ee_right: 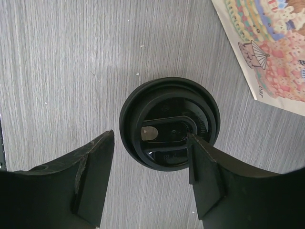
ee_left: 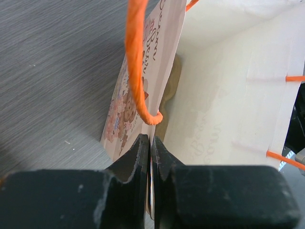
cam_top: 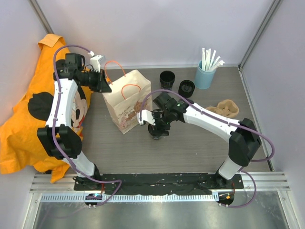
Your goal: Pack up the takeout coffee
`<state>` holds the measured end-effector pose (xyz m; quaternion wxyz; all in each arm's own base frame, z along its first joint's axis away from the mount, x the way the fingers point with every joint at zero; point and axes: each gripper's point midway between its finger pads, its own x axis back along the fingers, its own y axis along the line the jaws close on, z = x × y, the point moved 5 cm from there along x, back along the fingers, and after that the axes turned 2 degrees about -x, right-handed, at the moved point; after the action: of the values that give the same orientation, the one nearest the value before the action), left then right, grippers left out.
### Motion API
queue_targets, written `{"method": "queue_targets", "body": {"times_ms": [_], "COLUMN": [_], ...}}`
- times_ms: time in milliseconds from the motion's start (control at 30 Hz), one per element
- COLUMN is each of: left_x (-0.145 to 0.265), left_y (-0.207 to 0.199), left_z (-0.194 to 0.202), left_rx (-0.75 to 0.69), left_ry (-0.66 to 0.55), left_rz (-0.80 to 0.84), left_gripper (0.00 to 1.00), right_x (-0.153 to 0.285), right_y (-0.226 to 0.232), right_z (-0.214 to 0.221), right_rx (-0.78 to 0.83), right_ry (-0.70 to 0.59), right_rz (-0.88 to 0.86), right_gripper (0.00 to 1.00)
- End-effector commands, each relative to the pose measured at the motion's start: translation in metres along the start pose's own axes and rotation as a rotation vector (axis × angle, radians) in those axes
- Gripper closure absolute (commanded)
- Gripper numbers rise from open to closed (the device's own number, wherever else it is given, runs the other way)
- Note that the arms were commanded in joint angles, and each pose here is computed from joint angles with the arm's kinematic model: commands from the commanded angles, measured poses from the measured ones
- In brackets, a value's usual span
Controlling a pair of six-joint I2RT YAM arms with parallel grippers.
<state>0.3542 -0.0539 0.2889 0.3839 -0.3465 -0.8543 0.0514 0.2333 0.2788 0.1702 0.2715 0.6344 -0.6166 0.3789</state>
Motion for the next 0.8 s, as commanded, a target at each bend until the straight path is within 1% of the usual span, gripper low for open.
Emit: {"method": "queue_targets", "body": {"times_ms": [0,333,633,767], "left_x": [0.012,0.013,0.012,0.011], "left_y": [-0.009,-0.01,-0.011,-0.01], "left_z": [-0.009,-0.006,-0.007,-0.006], "left_rx": [-0.047,-0.053,-0.053,-0.052], "left_ry": [-0.054,-0.054,-0.057,-0.055], "left_rz": [-0.017,-0.022,-0.013,-0.014], "left_gripper": [0.9,0.89,0.89,0.89], "right_x": [0.007,0.004,0.0,-0.001], "right_y": [-0.005,-0.001,0.005,0.006], "right_z": [-0.014,-0.013,-0.011,-0.013], "right_rx": [0.062,0.084,0.083,0.085], "right_ry": [-0.008,0.04,0.062,0.059], "right_rz": [-0.015,-0.067,-0.091,-0.096], "right_gripper": [0.35,0.44,0.48,0.55]}}
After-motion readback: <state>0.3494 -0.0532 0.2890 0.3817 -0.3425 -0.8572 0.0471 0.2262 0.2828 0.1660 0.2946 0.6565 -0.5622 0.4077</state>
